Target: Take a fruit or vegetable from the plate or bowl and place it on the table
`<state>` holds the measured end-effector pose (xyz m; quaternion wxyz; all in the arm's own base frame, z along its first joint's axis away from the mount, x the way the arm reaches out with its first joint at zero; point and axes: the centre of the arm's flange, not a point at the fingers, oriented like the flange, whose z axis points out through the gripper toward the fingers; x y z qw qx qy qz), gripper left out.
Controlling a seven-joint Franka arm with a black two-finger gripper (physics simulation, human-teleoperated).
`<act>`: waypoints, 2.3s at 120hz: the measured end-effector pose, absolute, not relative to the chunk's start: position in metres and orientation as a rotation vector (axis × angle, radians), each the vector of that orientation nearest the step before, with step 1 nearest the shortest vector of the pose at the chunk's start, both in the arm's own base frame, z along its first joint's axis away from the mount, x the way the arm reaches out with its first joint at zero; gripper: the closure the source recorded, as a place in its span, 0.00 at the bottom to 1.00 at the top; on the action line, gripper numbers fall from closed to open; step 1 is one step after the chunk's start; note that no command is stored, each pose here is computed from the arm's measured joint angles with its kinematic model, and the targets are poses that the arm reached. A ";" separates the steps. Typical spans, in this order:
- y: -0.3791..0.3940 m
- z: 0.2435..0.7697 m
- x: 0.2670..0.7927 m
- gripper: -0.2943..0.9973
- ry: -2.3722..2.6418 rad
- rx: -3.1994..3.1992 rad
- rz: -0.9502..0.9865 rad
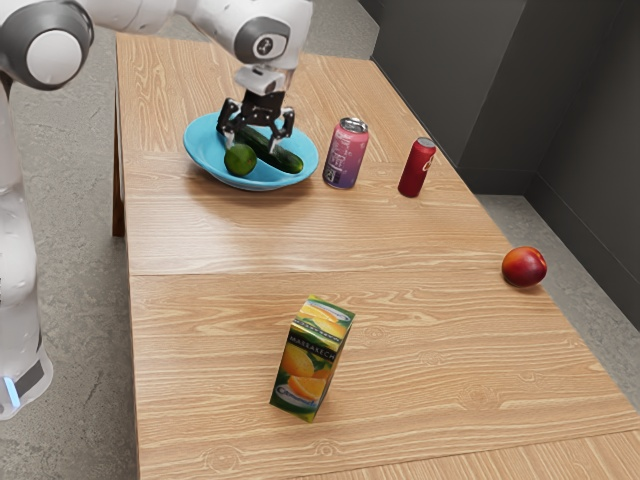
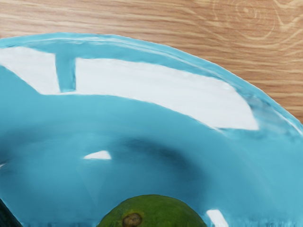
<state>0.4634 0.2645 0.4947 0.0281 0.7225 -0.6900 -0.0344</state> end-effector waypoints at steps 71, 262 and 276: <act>0.291 0.470 0.449 0.22 -2.112 2.178 -0.147; -0.039 0.579 0.471 0.48 -2.464 2.009 -0.172; -0.047 0.578 0.472 0.48 -2.422 2.048 -0.148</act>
